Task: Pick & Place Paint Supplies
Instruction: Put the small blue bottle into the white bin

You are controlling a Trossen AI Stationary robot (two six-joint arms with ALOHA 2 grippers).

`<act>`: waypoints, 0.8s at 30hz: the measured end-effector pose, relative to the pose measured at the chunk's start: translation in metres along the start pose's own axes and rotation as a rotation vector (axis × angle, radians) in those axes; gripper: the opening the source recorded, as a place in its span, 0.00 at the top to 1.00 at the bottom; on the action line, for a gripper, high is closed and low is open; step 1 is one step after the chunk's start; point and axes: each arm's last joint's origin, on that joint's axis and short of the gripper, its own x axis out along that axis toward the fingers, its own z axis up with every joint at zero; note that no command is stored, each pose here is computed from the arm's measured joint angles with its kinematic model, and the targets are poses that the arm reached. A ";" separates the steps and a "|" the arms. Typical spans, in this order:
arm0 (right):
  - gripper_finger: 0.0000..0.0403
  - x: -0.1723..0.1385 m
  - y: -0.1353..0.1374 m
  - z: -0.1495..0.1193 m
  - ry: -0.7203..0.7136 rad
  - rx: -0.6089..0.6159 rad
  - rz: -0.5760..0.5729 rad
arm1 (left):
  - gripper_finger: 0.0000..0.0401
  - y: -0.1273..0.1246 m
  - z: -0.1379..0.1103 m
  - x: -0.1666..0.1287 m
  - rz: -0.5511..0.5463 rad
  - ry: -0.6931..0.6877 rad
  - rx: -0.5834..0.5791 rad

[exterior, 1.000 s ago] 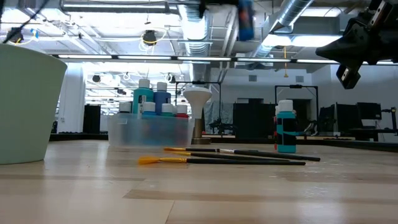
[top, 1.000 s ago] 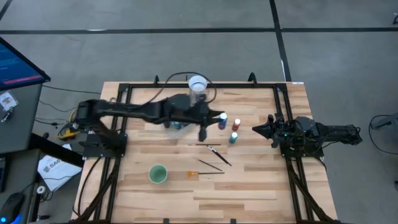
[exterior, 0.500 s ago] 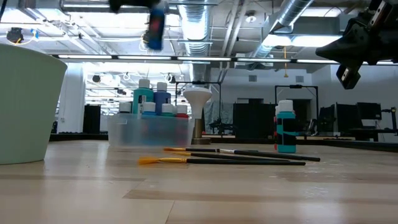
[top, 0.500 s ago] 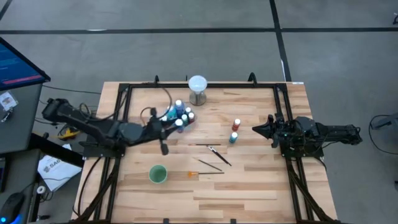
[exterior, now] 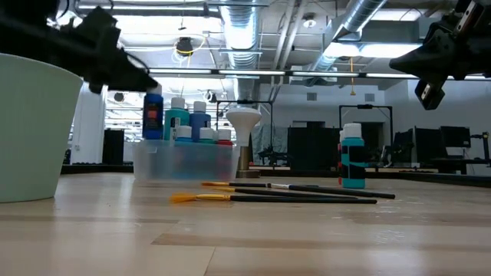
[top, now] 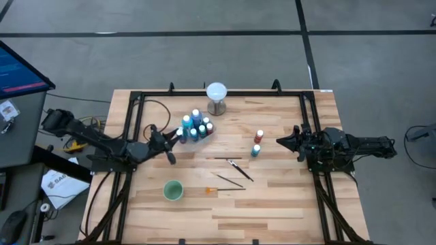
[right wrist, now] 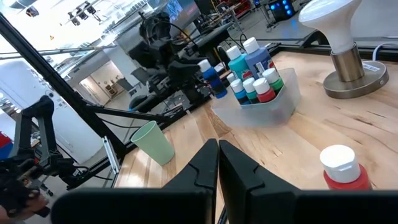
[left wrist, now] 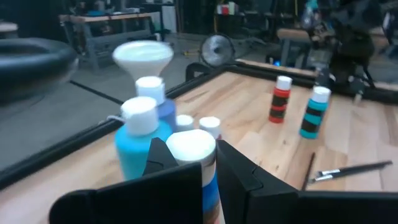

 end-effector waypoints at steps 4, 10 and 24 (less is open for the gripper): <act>0.98 0.000 0.000 0.000 0.000 0.000 0.000 | 1.00 0.007 -0.010 0.002 0.029 -0.008 -0.010; 0.98 0.000 0.000 0.000 0.000 0.000 0.000 | 1.00 0.010 -0.011 0.009 0.004 0.000 -0.019; 0.98 0.000 0.000 0.000 0.000 0.000 0.000 | 1.00 0.007 -0.006 0.010 -0.091 -0.027 -0.027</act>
